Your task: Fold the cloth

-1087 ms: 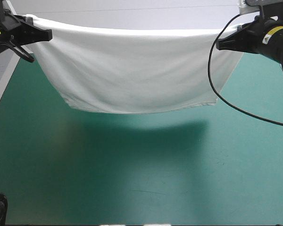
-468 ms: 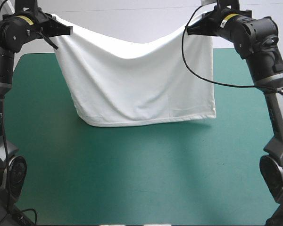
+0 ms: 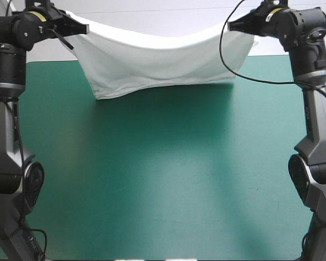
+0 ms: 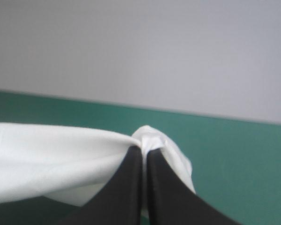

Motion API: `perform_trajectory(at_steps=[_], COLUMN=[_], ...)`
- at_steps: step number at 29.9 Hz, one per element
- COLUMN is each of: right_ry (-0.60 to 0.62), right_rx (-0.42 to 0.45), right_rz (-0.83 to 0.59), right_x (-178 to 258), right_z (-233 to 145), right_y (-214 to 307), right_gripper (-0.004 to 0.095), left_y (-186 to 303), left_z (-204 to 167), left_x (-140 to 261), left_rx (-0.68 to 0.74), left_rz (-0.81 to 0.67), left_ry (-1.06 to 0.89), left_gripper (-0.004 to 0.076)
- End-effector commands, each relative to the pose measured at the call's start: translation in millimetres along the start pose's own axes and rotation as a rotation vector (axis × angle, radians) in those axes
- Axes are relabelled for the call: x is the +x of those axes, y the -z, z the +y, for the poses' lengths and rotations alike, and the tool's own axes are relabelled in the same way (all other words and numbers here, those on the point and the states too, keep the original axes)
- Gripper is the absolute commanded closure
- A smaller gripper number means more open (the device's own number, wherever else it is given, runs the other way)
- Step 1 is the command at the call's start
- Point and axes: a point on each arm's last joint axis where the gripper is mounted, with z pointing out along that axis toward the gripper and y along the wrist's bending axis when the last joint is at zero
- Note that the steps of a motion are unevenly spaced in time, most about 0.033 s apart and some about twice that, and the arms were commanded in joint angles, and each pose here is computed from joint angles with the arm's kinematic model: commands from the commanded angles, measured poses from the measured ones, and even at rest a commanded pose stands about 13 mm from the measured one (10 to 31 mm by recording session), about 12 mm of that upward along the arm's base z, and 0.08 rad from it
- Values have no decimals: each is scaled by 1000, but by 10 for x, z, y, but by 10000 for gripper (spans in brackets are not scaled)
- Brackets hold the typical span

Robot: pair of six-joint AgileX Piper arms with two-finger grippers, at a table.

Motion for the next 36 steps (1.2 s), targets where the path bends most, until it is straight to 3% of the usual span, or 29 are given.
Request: perform_trajectory(at_steps=[1, 4, 10, 21, 31, 36], right_ry=[-21, -29, -68, -46, 21, 23], right_rx=[-17, -71, -147, -100, -13, -15], right_rz=[128, 270, 377, 610, 894, 968], right_x=[141, 369, 582, 1323, 2470, 2823], right_z=[-30, 23, 101, 75, 8, 17], right_y=[-136, -443, -462, 442, 895, 969], right_gripper=[922, 922, 922, 922, 922, 922], left_y=[-211, -612, -877, -230, 575, 837], left_z=[-71, -139, -359, -544, -595, -631], left_x=[112, 408, 725, 1238, 2259, 2674], left_rx=[64, 126, 172, 204, 182, 188], left_rz=[87, 282, 438, 643, 832, 906], left_ry=[20, 36, 24, -11, 25, 32], left_gripper=[734, 734, 734, 734, 734, 734])
